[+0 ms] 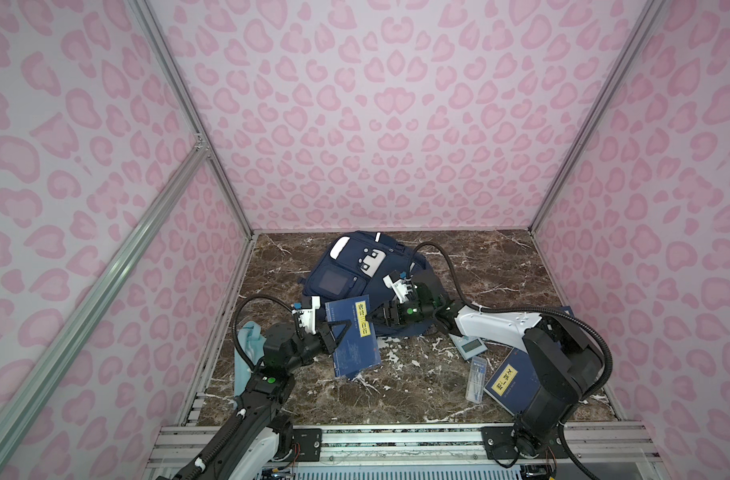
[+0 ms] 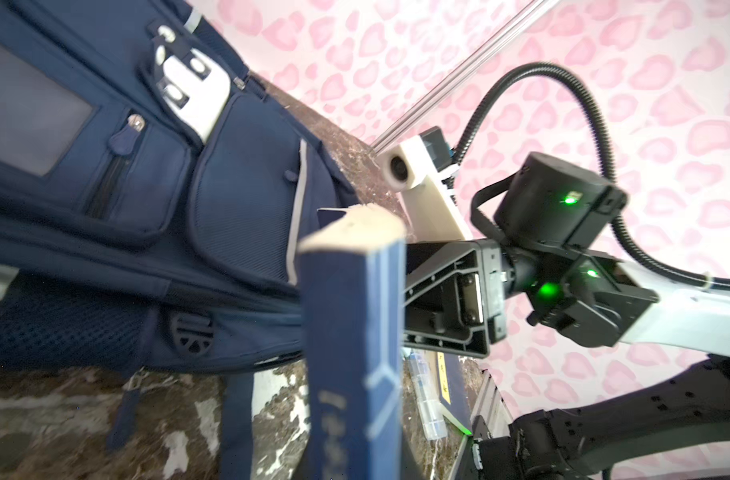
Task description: Pack the student bag
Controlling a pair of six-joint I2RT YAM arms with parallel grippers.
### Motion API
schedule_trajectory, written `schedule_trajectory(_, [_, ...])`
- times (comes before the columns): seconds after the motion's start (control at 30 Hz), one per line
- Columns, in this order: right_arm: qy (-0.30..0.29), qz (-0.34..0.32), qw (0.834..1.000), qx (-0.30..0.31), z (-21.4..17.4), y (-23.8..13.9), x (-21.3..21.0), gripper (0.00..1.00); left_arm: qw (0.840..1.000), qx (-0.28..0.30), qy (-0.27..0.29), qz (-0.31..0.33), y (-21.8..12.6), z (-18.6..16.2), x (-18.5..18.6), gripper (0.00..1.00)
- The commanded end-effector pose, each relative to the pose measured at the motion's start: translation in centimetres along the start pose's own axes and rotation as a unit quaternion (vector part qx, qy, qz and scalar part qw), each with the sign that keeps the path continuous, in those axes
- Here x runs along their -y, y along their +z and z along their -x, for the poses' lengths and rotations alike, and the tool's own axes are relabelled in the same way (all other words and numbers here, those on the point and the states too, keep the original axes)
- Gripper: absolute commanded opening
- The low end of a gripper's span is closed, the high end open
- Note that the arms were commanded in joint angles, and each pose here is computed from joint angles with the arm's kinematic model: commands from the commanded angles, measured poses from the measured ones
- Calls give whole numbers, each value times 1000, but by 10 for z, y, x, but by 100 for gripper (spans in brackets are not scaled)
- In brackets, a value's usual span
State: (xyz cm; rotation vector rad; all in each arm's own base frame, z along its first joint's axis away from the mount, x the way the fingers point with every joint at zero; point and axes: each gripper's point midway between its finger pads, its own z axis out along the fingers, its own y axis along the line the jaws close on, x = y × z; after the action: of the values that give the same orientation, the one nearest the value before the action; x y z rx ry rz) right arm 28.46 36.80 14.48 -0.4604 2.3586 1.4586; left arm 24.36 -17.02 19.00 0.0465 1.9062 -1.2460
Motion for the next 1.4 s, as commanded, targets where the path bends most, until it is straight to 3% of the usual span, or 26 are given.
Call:
schedule_trajectory(0.0, [-78,55,995,6,-3,-13,-28,98,997,8,7,-72,-4,15,40,4])
schedule_trajectory(0.17, [-123,144,981,26,-3,-28,-74,95,990,12,11,-138,-2,27,80,4])
schedule_trajectory(0.33, [-122,182,975,44,-6,-39,-83,71,989,10,22,-149,5,29,98,4])
schedule_trajectory(0.47, [-132,183,972,59,-10,-53,-86,20,988,7,14,-152,12,29,98,4])
schedule_trajectory(0.53, [-134,175,974,55,-14,-55,-85,2,988,-8,12,-151,20,26,97,9])
schedule_trajectory(0.63, [-129,140,979,67,-11,-65,-70,0,995,-13,16,-100,28,25,80,33])
schedule_trajectory(0.7, [-114,101,985,83,-6,-77,-51,0,999,-11,31,-9,30,28,54,71])
schedule_trajectory(0.73, [-107,85,986,91,-3,-83,-43,0,999,-13,40,33,29,28,43,84])
schedule_trajectory(0.77, [-99,67,988,98,0,-90,-34,0,997,-15,49,62,29,29,36,93])
schedule_trajectory(0.8, [-89,46,990,104,3,-96,-24,0,995,-16,54,83,29,31,30,96])
schedule_trajectory(0.93, [-41,-77,987,138,16,-132,23,0,982,-41,81,163,43,32,10,95])
schedule_trajectory(1.07, [20,-213,956,199,24,-191,67,0,951,-111,153,245,80,22,-8,84])
schedule_trajectory(1.2, [52,-273,927,251,25,-237,85,0,915,-182,219,285,133,3,-26,74])
schedule_trajectory(1.37, [81,-305,901,297,20,-277,100,0,879,-242,286,296,195,-24,-34,76])
